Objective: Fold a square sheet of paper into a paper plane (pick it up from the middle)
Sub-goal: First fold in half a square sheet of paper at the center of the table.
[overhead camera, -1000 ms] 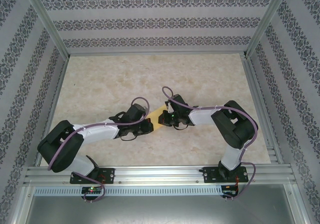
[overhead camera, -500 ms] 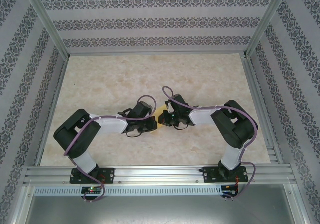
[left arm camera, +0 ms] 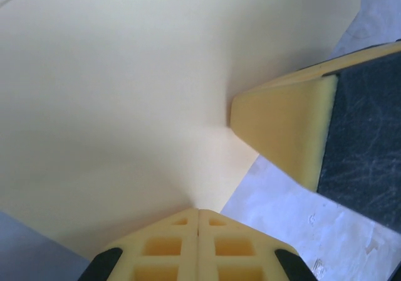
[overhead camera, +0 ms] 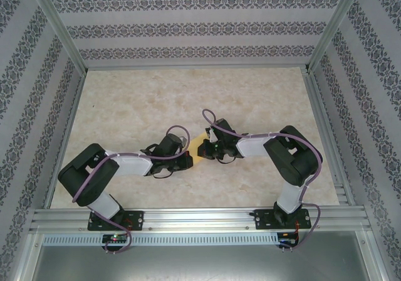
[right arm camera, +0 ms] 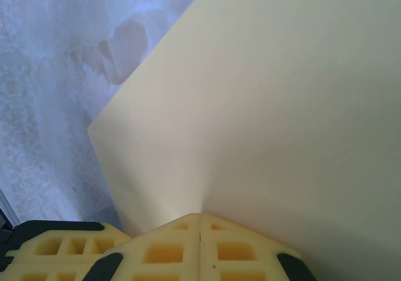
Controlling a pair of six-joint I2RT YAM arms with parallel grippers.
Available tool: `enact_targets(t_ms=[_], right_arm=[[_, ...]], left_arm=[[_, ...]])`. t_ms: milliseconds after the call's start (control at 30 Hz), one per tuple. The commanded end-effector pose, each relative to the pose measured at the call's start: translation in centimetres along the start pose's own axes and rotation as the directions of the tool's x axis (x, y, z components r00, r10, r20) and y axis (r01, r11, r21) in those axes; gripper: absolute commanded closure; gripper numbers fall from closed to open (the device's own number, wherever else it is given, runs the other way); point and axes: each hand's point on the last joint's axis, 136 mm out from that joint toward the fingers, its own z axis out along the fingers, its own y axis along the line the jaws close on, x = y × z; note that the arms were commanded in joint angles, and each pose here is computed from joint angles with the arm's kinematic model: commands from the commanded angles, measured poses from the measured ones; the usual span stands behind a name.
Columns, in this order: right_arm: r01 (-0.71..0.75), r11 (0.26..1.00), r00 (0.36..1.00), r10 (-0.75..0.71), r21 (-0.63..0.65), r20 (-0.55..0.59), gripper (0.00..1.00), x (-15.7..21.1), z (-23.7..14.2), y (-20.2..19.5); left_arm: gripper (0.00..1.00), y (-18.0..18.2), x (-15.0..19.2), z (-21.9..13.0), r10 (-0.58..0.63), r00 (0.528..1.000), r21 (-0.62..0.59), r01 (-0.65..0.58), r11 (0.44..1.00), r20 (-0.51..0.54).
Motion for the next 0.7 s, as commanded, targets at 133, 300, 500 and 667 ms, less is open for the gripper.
enact_targets(t_ms=[133, 300, 500, 667], right_arm=[[-0.078, 0.961, 0.989, 0.109, 0.264, -0.102, 1.00, 4.1, 0.5, -8.1], [-0.071, 0.962, 0.990, 0.101, 0.265, -0.102, 1.00, 3.9, 0.4, -7.9], [0.014, 0.979, 0.996, 0.004, 0.203, -0.088, 1.00, 1.4, -0.3, -4.2], [0.105, 0.980, 0.994, -0.105, 0.171, -0.006, 1.00, -2.1, -2.1, 1.0]], left_arm=[[0.97, 4.8, 4.7, -1.3, -0.039, 0.986, -0.153, 0.014, 0.988, -0.162], [0.97, 4.5, 4.5, -2.3, 0.033, 0.981, -0.173, -0.066, 0.983, -0.190], [0.95, 2.1, 0.5, -4.4, 0.047, 0.995, -0.117, -0.057, 0.991, -0.090], [0.75, 0.7, -4.7, -8.3, 0.033, 0.998, -0.101, -0.027, 0.994, 0.059]])
